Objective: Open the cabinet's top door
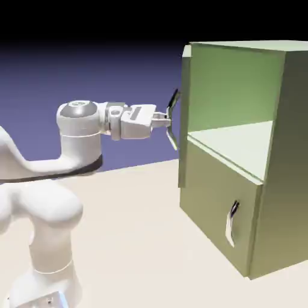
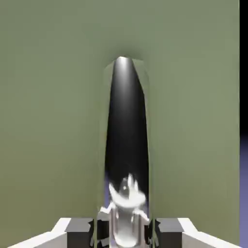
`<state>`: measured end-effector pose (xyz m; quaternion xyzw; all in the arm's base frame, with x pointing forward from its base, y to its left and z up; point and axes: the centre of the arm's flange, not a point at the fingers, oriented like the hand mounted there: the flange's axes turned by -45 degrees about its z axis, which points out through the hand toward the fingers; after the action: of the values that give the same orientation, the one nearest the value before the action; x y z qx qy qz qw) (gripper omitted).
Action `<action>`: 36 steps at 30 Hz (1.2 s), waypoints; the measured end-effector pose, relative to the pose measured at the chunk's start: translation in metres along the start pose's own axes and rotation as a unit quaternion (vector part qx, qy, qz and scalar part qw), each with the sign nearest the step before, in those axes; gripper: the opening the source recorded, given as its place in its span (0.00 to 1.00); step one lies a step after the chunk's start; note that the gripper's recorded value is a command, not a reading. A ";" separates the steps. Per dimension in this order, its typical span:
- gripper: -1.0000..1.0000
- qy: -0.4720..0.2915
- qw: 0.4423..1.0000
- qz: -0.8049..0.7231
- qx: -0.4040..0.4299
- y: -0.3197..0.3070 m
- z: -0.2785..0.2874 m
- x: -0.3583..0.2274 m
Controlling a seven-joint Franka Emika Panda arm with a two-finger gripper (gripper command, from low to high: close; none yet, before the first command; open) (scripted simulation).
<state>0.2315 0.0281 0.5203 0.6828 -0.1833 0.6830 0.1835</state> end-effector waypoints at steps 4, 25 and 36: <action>0.00 0.000 1.000 0.000 -0.029 -0.009 -0.023 0.000; 0.00 0.000 0.976 0.000 -0.218 -0.099 -0.152 0.000; 0.00 0.000 0.940 0.000 -0.342 -0.185 -0.216 0.000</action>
<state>0.1375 0.2965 0.5204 0.5791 -0.4058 0.5791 0.4057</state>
